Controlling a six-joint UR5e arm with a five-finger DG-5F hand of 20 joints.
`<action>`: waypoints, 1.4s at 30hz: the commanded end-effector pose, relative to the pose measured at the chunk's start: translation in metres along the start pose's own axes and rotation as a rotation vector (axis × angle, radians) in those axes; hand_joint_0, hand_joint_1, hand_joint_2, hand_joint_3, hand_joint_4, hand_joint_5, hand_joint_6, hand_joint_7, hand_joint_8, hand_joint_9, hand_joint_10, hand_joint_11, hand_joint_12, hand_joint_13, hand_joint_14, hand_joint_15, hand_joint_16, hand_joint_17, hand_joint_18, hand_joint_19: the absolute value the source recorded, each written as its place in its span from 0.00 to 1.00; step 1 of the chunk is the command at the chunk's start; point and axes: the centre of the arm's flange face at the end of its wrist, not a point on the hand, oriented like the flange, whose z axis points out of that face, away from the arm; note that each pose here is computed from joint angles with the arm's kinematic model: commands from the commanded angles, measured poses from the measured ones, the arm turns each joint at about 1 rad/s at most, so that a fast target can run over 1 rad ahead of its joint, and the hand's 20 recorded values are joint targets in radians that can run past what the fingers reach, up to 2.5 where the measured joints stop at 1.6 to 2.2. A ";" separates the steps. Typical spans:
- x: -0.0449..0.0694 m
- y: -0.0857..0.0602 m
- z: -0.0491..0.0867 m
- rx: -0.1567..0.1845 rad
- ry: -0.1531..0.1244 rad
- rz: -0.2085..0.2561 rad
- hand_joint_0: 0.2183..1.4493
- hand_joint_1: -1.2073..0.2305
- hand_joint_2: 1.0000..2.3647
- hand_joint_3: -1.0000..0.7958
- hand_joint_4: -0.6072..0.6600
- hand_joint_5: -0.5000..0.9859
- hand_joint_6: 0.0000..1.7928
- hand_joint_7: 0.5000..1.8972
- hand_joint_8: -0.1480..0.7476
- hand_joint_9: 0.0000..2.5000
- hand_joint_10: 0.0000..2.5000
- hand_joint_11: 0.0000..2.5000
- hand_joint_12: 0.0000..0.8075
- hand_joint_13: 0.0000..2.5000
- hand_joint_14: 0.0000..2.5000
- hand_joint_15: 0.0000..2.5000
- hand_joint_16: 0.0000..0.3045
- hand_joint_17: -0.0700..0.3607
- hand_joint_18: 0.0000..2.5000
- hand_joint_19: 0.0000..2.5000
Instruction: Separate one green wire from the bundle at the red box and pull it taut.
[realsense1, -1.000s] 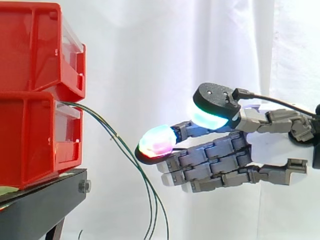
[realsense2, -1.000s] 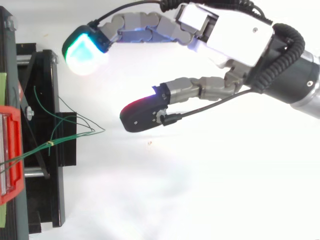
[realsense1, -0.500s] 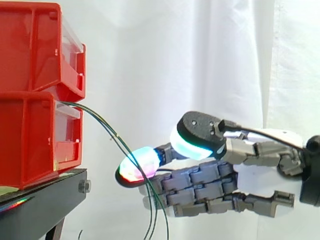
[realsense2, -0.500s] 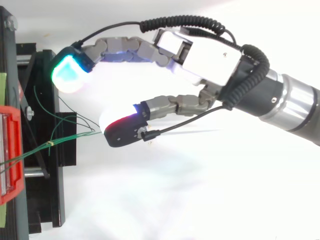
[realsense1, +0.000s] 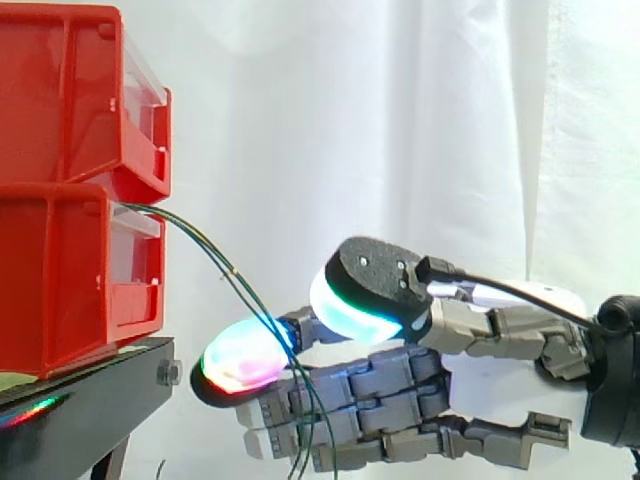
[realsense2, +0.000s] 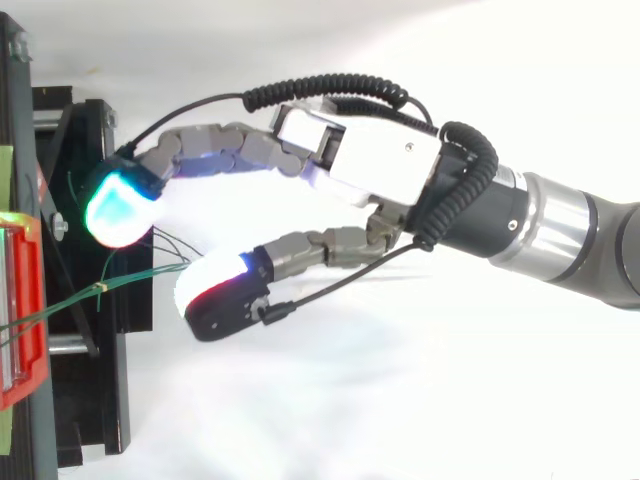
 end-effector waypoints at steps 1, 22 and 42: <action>0.005 0.008 0.005 -0.015 0.023 0.004 0.27 0.38 0.00 0.28 0.73 0.23 0.28 0.22 0.49 0.25 0.00 0.05 0.38 0.20 0.00 0.03 0.12 0.35 0.14 0.02; 0.030 0.022 0.001 -0.036 0.055 0.051 0.29 0.39 0.00 0.28 0.74 0.26 0.28 0.37 0.49 0.29 0.00 0.08 0.39 0.23 0.00 0.05 0.12 0.36 0.17 0.04; 0.025 0.021 0.003 -0.035 0.056 0.063 0.32 0.45 0.00 0.30 0.64 0.28 0.30 0.57 0.49 0.31 0.00 0.10 0.38 0.24 0.00 0.06 0.12 0.35 0.18 0.05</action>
